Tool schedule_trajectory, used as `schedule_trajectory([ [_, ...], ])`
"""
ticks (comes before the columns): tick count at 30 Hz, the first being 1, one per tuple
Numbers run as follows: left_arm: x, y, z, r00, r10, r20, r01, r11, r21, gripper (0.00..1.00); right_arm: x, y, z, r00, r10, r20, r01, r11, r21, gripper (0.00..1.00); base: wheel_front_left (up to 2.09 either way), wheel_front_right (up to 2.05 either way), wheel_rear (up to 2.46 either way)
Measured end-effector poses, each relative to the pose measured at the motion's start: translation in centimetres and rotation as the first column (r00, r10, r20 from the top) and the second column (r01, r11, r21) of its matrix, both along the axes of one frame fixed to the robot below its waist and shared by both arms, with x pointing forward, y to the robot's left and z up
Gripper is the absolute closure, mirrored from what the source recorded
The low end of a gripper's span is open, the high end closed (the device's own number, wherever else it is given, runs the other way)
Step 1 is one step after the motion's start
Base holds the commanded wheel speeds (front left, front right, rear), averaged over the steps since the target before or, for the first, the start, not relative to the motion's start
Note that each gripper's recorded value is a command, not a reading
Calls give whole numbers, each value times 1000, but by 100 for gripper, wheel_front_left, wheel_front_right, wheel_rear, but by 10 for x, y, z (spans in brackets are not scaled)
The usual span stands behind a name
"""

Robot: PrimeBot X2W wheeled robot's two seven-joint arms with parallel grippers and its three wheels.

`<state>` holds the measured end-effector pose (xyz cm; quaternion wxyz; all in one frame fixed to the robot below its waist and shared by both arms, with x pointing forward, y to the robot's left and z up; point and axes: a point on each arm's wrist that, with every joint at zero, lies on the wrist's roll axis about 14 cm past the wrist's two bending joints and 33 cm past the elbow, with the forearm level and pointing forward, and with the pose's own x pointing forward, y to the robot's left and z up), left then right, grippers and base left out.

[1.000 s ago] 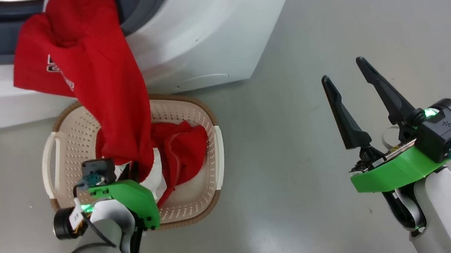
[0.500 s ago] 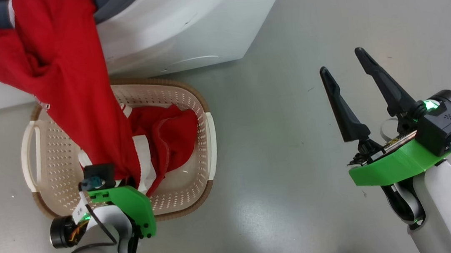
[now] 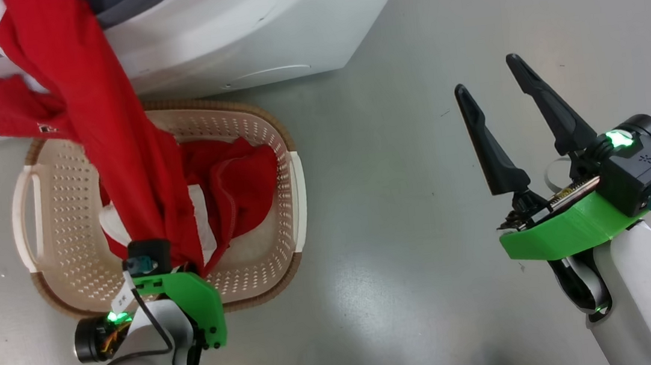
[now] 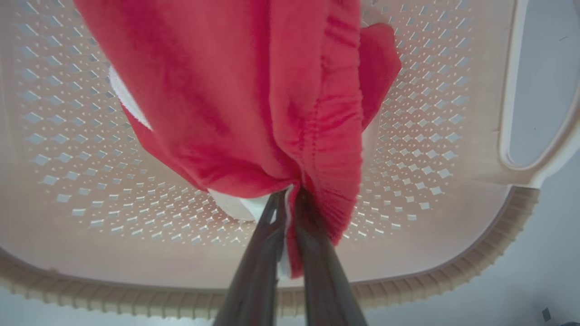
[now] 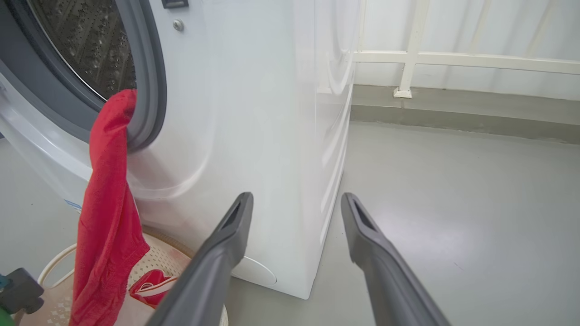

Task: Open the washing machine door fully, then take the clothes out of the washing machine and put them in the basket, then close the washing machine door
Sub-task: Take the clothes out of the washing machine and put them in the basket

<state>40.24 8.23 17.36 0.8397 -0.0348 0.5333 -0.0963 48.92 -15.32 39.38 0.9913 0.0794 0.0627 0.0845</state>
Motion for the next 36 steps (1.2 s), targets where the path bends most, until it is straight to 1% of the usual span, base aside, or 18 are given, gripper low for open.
schedule_trajectory([
  [3, 4, -1, 0, 1000, 6, 18, -6, 1000, -3, 100, 1, 0, -1, 1000, 0, -2, 0, 1000, 0, 0, 0, 0, 0],
  [4, 9, -1, 2, 999, 7, 33, -7, 1000, -5, 97, 1, 0, -2, 1000, 1, -3, -1, 1000, 0, 0, 0, 0, 0],
  [5, 15, -1, 4, 999, 11, 53, -11, 1000, -6, 31, 1, 0, -2, 1000, 1, -3, -1, 1000, 0, 0, 0, 0, 0],
  [6, 20, -1, 7, 997, 15, 73, -15, 1000, -4, 0, 1, 1, -2, 1000, 1, -4, -1, 1000, 1, 0, 0, 0, 0],
  [8, 29, -1, 11, 994, 21, 106, -21, 1000, -7, 0, 1, 1, -1, 1000, 1, -3, -1, 1000, 2, 0, 0, 0, 0],
  [17, 48, 5, 30, 976, 65, 209, -62, 998, -22, 0, 3, 6, 5, 1000, 4, 14, -5, 1000, 16, 0, 0, 0, 0],
  [23, 65, 8, 51, 949, 106, 298, -95, 994, -52, 0, 5, 10, 12, 999, 15, 33, -15, 1000, 23, 0, 0, 0, 0],
  [25, 75, 7, 61, 935, 120, 333, -102, 992, -71, 0, 5, 11, 14, 999, 19, 36, -20, 1000, 23, 0, 0, 0, 0],
  [28, 98, 4, 85, 896, 152, 416, -112, 986, -120, 0, 5, 13, 16, 999, 26, 43, -27, 999, 22, 0, 0, 0, 0],
  [30, 108, 6, 99, 870, 167, 463, -117, 984, -135, 0, 5, 14, 18, 998, 31, 48, -32, 999, 21, 0, 0, 0, 0],
  [34, 115, 13, 119, 827, 191, 528, -132, 980, -147, 0, 6, 17, 24, 997, 39, 62, -40, 999, 24, 0, 0, 0, 0],
  [36, 115, 13, 123, 819, 194, 540, -132, 980, -152, 0, 5, 17, 25, 997, 40, 63, -42, 999, 24, 0, 0, 0, 0],
])
